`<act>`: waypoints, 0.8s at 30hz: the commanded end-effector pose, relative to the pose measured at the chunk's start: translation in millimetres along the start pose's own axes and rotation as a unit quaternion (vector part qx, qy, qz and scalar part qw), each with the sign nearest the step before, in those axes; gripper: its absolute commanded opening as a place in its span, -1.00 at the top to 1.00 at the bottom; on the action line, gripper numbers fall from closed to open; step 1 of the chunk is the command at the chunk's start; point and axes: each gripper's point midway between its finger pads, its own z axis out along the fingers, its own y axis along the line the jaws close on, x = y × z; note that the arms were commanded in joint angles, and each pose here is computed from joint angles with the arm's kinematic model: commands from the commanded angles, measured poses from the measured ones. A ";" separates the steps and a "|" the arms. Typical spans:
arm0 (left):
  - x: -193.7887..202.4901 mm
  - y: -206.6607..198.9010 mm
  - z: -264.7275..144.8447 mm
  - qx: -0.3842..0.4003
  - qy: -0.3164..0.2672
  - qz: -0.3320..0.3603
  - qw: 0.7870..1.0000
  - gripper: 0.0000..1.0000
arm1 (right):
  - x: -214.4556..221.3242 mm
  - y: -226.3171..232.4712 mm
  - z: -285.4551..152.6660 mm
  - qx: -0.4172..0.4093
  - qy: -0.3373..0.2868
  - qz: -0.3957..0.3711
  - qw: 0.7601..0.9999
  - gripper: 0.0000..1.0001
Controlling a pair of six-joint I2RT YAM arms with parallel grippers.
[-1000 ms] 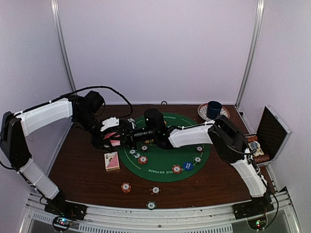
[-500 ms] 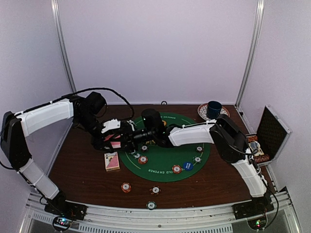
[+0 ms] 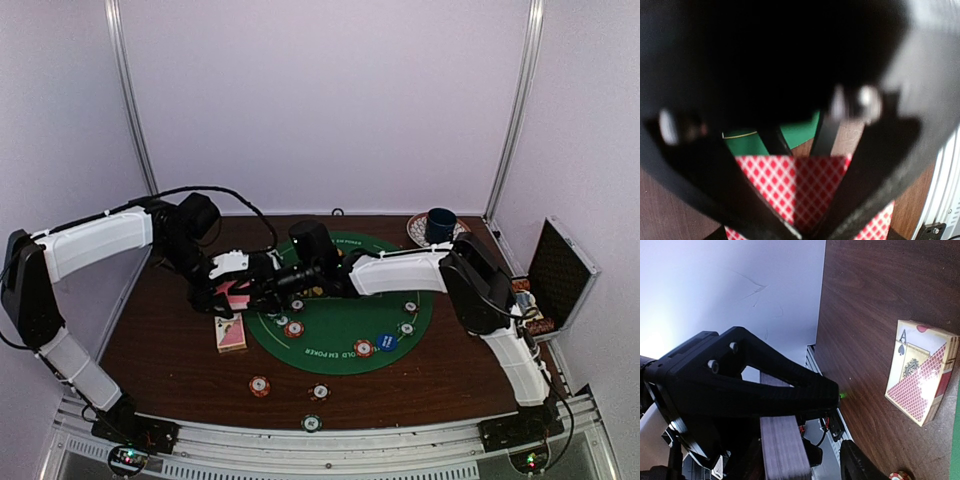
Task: Distribute texas hold em gaming equipment
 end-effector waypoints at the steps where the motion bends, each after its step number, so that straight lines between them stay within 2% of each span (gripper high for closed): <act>1: -10.3 4.8 -14.2 -0.035 -0.023 0.027 0.999 0.64 | -6.8 -9.8 -21.7 0.048 -0.021 0.001 0.999 -0.01; 8: -9.3 4.8 -14.2 -0.037 -0.022 0.026 0.999 0.67 | -2.9 -6.8 -27.7 0.050 -0.019 -0.003 0.999 0.02; 18: -2.1 6.9 -8.1 -0.042 -0.009 0.020 0.999 0.71 | -0.5 31.3 -35.5 0.003 -0.021 -0.019 1.000 -0.05; 21: 0.0 6.7 -6.8 -0.042 -0.005 0.020 0.999 0.73 | 0.3 33.7 -37.3 -0.003 -0.022 -0.017 1.000 0.05; 24: 1.3 6.5 -6.4 -0.043 -0.003 0.020 0.999 0.74 | -0.1 31.8 -40.1 -0.004 -0.024 -0.014 1.000 0.24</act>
